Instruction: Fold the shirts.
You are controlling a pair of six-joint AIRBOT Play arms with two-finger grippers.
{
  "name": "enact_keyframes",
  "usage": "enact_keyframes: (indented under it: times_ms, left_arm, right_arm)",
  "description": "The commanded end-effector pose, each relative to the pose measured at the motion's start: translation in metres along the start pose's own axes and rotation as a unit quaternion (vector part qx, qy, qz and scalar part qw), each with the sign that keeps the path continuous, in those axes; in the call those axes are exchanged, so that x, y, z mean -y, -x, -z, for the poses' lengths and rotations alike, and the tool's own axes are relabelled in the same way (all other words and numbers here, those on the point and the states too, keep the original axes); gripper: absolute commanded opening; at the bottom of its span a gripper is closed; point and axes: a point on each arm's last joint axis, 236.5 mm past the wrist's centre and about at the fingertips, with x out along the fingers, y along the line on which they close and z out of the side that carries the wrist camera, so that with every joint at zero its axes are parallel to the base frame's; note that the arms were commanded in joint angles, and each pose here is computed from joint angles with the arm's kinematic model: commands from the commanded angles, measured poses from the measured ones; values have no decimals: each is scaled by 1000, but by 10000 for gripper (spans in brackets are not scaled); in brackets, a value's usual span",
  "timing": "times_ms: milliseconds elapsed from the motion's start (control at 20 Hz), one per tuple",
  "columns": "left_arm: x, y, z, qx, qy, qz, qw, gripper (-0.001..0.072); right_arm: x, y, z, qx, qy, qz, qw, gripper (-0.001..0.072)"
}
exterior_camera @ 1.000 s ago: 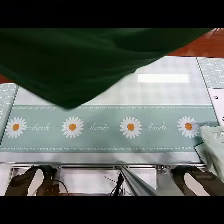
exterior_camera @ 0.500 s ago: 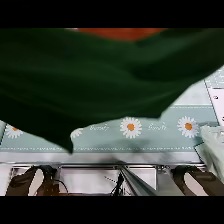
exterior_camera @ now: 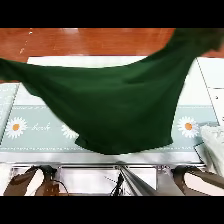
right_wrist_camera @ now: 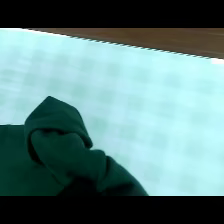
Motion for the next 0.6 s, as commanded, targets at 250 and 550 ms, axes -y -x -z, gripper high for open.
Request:
enact_keyframes:
  times_ms: [250,550]
  left_arm:
    - [-36,-133,90,-74,37,44,996,24]
    - [-19,-184,184,-193,73,84,975,24]
  right_arm:
    - [60,-185,-58,77,-147,-67,984,19]
    - [87,-280,34,-76,-187,-69,977,20]
